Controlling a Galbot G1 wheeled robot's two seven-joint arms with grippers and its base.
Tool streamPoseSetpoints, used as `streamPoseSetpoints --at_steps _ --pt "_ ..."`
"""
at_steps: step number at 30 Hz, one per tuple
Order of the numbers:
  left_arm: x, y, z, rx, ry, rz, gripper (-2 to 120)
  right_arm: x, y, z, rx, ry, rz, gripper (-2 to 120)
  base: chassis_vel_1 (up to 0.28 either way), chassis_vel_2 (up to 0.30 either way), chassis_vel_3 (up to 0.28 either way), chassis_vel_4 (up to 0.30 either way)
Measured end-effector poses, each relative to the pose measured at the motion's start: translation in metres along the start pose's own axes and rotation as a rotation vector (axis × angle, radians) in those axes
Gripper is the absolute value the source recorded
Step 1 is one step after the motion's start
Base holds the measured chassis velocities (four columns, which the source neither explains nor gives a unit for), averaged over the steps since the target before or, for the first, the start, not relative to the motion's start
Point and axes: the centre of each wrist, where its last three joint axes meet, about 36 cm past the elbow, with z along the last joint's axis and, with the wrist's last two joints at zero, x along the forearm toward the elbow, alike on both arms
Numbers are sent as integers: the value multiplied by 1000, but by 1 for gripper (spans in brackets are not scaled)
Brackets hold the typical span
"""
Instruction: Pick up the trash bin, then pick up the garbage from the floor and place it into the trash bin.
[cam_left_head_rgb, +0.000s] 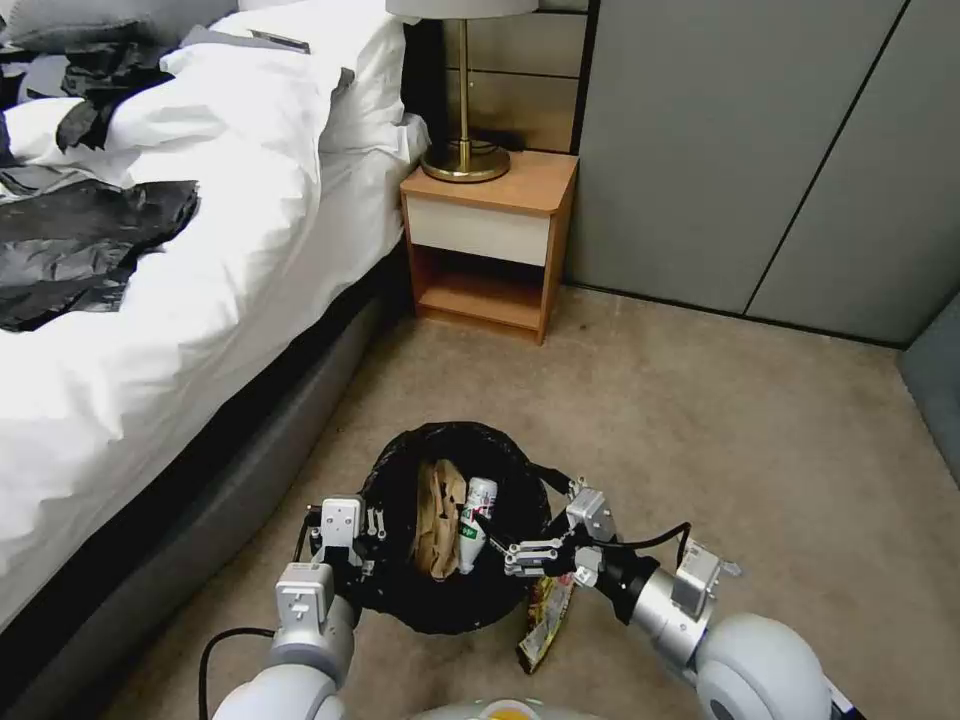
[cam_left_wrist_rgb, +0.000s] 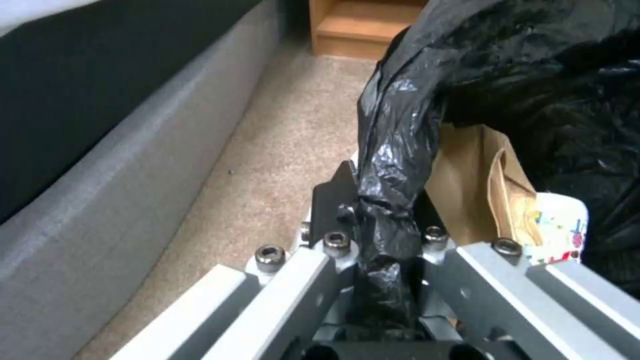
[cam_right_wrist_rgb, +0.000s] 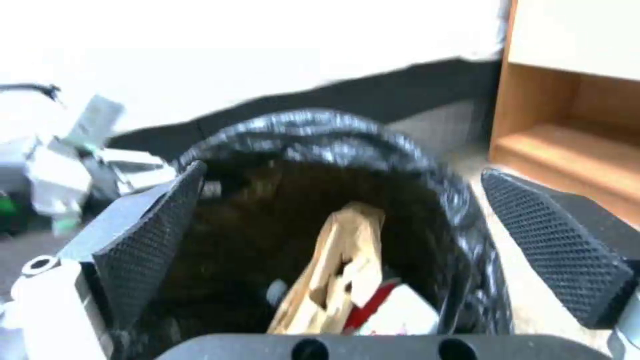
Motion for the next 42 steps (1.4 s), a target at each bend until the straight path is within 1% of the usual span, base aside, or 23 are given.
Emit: streamPoseSetpoints --at_steps 4,12,17,18,19,21,22,24,25,26,29,31,33,34,36,37,39,41,42 --pt "-4 0 4 -1 7 -6 1 5 5 -8 12 -26 1 100 0 0 0 0" --pt "-4 1 4 1 8 -7 1 11 9 -5 32 -30 10 100 0 0 0 0" --pt "-4 4 5 2 8 -13 1 15 13 -10 66 -87 53 100 0 0 0 0" --pt "-5 6 5 0 7 -15 1 18 16 -15 97 -141 112 100 0 0 0 0" --pt "-5 6 5 0 7 -15 1 18 16 -15 97 -141 112 100 0 0 0 0" --pt "-5 8 5 -3 7 -17 1 21 20 -21 143 -231 226 100 0 0 0 0" --pt "-5 8 5 -3 7 -17 1 21 20 -21 143 -231 226 100 0 0 0 0" --pt "-7 9 4 -4 4 -17 1 27 22 -23 166 -293 324 100 0 0 0 0" --pt "-7 9 4 -4 4 -17 1 27 22 -23 166 -293 324 100 0 0 0 0" --pt "-7 9 4 -3 2 -16 1 29 21 -23 176 -308 364 100 0 0 0 0" --pt "-8 10 3 -3 -1 -16 1 38 10 -18 217 -331 476 100 0 0 0 0" --pt "-8 10 3 -3 -1 -16 1 40 8 -17 222 -331 492 100 0 0 0 0" --pt "-8 11 3 -3 0 -17 1 50 -5 -9 236 -323 545 100 0 0 0 0" --pt "-8 11 3 -3 0 -17 1 50 -5 -9 236 -323 545 100 0 0 0 0" --pt "-8 11 3 -2 1 -19 1 56 -14 -2 233 -311 577 100 0 0 0 0" --pt "-8 11 3 -2 1 -19 1 56 -14 -2 233 -311 577 100 0 0 0 0" --pt "-9 13 2 -3 0 -22 1 63 -27 8 226 -289 614 100 0 0 0 0" --pt "-9 13 2 -4 0 -23 1 64 -30 11 224 -284 621 100 0 0 0 0" --pt "-10 14 1 -5 0 -23 1 67 -40 18 216 -266 640 100 0 0 0 0"
